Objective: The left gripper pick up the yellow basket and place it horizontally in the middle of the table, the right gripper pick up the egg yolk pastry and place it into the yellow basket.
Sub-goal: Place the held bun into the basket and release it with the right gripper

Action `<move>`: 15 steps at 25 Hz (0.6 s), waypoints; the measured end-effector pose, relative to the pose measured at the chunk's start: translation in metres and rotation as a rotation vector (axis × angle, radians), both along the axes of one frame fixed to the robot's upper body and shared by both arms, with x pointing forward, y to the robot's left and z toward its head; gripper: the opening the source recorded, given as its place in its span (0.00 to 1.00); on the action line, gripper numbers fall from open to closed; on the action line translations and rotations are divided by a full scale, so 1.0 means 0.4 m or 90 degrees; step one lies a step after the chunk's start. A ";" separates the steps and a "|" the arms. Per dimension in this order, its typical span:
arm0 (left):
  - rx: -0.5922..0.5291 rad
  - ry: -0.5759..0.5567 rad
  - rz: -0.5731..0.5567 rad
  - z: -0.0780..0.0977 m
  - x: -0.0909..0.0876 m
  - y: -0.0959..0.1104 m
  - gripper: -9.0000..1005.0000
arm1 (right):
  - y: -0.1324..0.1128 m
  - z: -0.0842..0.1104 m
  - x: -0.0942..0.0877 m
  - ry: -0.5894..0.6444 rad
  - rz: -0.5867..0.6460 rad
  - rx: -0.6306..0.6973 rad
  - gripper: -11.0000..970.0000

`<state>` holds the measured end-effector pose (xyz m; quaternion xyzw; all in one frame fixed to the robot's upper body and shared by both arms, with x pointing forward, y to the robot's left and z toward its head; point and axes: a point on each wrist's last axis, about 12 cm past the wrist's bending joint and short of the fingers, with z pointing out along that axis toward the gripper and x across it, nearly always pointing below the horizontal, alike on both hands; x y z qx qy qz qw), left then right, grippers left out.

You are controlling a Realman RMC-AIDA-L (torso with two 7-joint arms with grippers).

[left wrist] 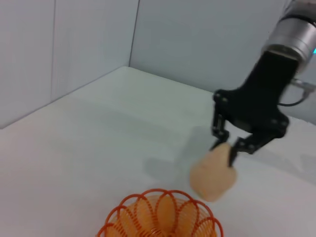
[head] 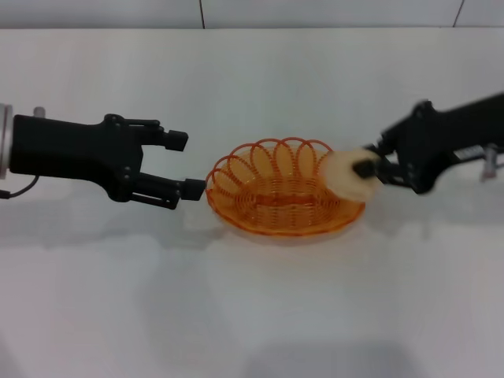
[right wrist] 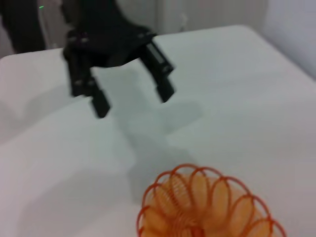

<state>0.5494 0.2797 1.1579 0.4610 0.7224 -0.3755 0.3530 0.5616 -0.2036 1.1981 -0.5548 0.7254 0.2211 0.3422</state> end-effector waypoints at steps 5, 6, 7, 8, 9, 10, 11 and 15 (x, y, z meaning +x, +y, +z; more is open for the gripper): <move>-0.002 0.005 0.012 -0.009 -0.013 0.019 0.88 | 0.052 -0.008 0.029 -0.016 0.012 -0.003 0.14; -0.003 0.006 0.015 -0.010 -0.015 0.023 0.88 | 0.064 -0.008 0.034 -0.021 0.017 -0.005 0.13; -0.003 0.007 0.017 -0.011 -0.017 0.026 0.88 | 0.077 -0.010 0.039 -0.024 0.021 -0.007 0.13; -0.003 0.006 0.017 -0.011 -0.018 0.029 0.88 | 0.090 -0.011 0.044 -0.028 0.028 -0.009 0.12; -0.002 0.006 0.018 -0.012 -0.019 0.031 0.88 | 0.102 -0.012 0.047 -0.031 0.034 -0.011 0.12; -0.001 0.005 0.018 -0.013 -0.020 0.033 0.88 | 0.112 -0.013 0.049 -0.034 0.039 -0.013 0.12; -0.001 0.004 0.018 -0.014 -0.021 0.034 0.88 | 0.123 -0.014 0.051 -0.037 0.043 -0.015 0.11; 0.001 0.000 0.017 -0.014 -0.022 0.036 0.88 | 0.152 -0.023 0.059 -0.045 0.052 -0.020 0.10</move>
